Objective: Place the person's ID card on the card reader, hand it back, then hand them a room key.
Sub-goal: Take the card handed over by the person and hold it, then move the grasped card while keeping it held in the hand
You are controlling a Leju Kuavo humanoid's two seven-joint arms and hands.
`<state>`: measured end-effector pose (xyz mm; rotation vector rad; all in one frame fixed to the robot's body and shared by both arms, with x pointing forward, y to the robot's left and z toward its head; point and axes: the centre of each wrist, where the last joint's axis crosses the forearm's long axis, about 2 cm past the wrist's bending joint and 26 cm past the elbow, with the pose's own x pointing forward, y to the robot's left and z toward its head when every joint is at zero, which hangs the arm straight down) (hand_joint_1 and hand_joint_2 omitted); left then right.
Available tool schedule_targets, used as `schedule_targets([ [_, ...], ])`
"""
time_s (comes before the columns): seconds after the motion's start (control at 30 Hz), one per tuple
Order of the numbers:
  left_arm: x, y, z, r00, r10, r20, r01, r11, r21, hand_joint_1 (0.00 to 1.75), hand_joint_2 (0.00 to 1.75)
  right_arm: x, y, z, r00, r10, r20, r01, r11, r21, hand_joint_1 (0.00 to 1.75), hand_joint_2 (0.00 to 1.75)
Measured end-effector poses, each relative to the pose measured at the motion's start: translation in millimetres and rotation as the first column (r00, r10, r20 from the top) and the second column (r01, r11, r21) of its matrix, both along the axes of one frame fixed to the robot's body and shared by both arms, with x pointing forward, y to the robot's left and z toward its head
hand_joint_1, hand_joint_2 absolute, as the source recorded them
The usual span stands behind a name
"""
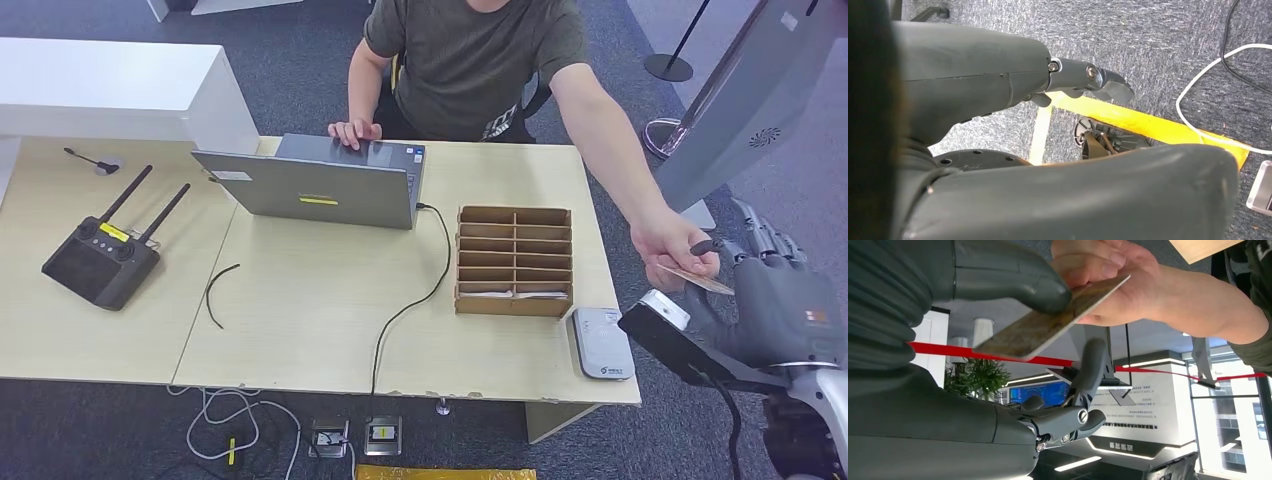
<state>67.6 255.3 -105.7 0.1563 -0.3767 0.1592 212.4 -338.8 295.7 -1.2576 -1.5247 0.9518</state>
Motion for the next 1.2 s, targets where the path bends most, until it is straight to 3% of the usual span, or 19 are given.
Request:
schedule_targets([
  [0.6,0.5,2.9,-0.2,0.999,-0.035,-0.019,0.035,0.999,0.008,0.0,0.0,2.3,-1.9,-6.1,0.996,-0.021,-0.083,0.019,1.0,-0.024,1.75,1.75],
  [0.93,3.7,6.7,0.0,0.999,-0.042,-0.02,0.042,0.999,0.015,0.0,0.0,10.4,-4.4,-31.0,0.989,-0.033,-0.143,0.046,0.995,0.086,1.75,1.75],
  [1.2,3.4,7.2,-0.1,0.999,-0.041,-0.021,0.042,0.999,0.018,0.0,0.0,24.0,-1.1,-61.7,0.965,-0.037,-0.259,0.07,0.991,0.117,1.75,1.75],
])
